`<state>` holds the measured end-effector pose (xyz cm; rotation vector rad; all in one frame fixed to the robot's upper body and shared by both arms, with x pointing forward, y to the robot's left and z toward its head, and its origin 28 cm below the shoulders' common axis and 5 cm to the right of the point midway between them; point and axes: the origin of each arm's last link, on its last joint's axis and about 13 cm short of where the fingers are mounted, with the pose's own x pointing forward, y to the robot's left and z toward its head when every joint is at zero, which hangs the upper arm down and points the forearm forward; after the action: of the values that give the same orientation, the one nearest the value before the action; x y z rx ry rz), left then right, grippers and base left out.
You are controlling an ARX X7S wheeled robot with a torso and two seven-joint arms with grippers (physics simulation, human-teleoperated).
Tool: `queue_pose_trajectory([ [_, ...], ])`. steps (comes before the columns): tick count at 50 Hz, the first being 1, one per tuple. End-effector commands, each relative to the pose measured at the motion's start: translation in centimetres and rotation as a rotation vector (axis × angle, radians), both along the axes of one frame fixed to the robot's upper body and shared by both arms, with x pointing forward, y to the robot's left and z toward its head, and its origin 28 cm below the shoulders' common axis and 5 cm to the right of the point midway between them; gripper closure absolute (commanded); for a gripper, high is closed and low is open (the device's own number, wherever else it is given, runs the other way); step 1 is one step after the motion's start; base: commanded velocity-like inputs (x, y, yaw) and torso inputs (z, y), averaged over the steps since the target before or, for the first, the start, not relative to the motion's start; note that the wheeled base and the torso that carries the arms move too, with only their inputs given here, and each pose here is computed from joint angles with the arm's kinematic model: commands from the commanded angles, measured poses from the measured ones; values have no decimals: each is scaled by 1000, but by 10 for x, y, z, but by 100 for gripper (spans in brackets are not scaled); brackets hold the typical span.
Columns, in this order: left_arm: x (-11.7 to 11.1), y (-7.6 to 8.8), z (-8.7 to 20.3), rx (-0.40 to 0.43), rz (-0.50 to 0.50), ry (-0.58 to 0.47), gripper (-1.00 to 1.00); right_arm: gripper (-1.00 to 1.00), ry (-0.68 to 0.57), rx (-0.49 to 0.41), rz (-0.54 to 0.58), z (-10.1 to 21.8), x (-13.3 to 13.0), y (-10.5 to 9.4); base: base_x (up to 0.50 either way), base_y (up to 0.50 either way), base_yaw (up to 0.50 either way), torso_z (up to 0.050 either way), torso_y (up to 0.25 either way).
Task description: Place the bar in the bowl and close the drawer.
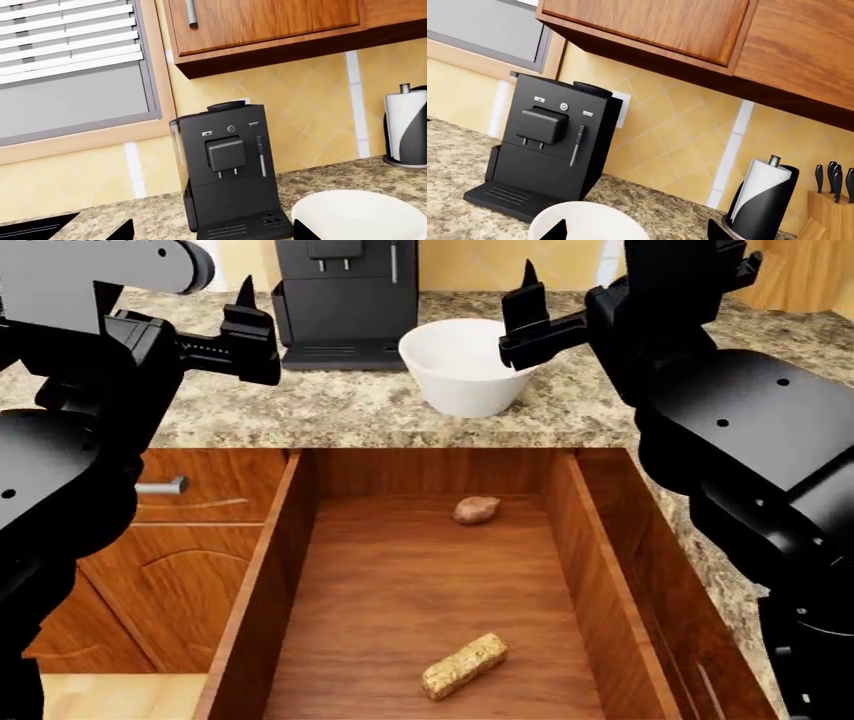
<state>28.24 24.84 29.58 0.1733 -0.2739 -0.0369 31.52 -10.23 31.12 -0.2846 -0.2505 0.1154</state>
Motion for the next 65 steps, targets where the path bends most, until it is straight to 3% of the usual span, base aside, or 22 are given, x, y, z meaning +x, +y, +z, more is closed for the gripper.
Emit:
queue_pose_trajectory([
  [1, -1, 3, 3, 0, 10, -11, -100, -100, 0, -2, 13, 4, 2, 3, 16, 0, 0, 0, 0],
  [45, -8, 6, 19, 34, 36, -47, -100, -100, -56, 32, -2, 29, -10, -6, 124, 0, 0, 0, 0],
  [60, -8, 6, 16, 39, 39, -44, -100, -100, -62, 23, -11, 26, -11, -7, 186, 0, 0, 0, 0],
  [65, -8, 7, 16, 36, 40, -44, -100, -100, -54, -19, -6, 25, -13, -5, 0, 0, 0, 0, 0],
])
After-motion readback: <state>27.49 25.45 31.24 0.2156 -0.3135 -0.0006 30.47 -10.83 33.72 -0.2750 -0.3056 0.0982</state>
